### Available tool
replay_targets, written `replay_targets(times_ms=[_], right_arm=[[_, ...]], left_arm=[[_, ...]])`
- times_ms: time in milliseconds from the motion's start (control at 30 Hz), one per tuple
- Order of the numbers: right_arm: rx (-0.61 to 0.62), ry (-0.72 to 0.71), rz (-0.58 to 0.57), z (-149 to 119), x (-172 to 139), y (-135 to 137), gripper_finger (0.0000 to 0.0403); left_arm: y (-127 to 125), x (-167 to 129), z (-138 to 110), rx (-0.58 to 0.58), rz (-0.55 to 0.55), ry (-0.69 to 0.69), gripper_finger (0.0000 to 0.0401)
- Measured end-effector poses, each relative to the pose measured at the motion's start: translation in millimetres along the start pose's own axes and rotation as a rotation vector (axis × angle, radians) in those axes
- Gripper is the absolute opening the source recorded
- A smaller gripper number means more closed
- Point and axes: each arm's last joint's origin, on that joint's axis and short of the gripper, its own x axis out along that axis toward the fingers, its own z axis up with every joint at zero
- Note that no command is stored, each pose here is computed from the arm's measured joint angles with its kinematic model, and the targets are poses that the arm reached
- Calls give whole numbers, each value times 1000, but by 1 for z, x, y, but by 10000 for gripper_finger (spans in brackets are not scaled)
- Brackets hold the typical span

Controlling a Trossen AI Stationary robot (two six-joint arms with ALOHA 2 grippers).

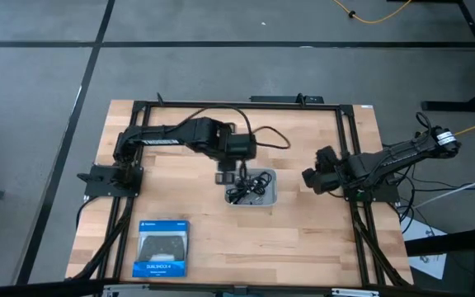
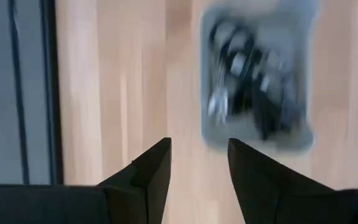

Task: Pick and place USB-C Cables
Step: Return to Home Position

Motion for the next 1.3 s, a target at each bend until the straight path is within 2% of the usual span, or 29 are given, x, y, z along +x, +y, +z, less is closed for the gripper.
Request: replay_targets(times_ms=[100, 233, 433, 633, 867, 1100, 1233, 1300], right_arm=[[-102, -100, 75, 3, -2, 10, 8], [-207, -222, 125, 7, -5, 20, 8], [-272, -253, 82, 5, -6, 17, 8], [-312, -280, 70, 1, -9, 15, 8], [-330, -374, 56, -3, -12, 16, 8], [-264, -479, 71, -14, 5, 18, 8], [-192, -526, 166, -24, 20, 25, 8], [-193, -541, 263, -26, 22, 34, 8]], left_arm=[[5, -5, -12, -58, 10, 89, 151], [3, -7, -15, -80, 7, 113, 151], [2, -9, -26, -47, 4, 115, 151], [5, -18, -63, -104, -3, 74, 151], [5, -26, -122, -168, -108, -175, 151], [0, -15, -168, -241, -121, -482, 151], [-8, 8, -190, -231, -186, -602, 151], [-11, 20, -203, -228, -243, -617, 151]])
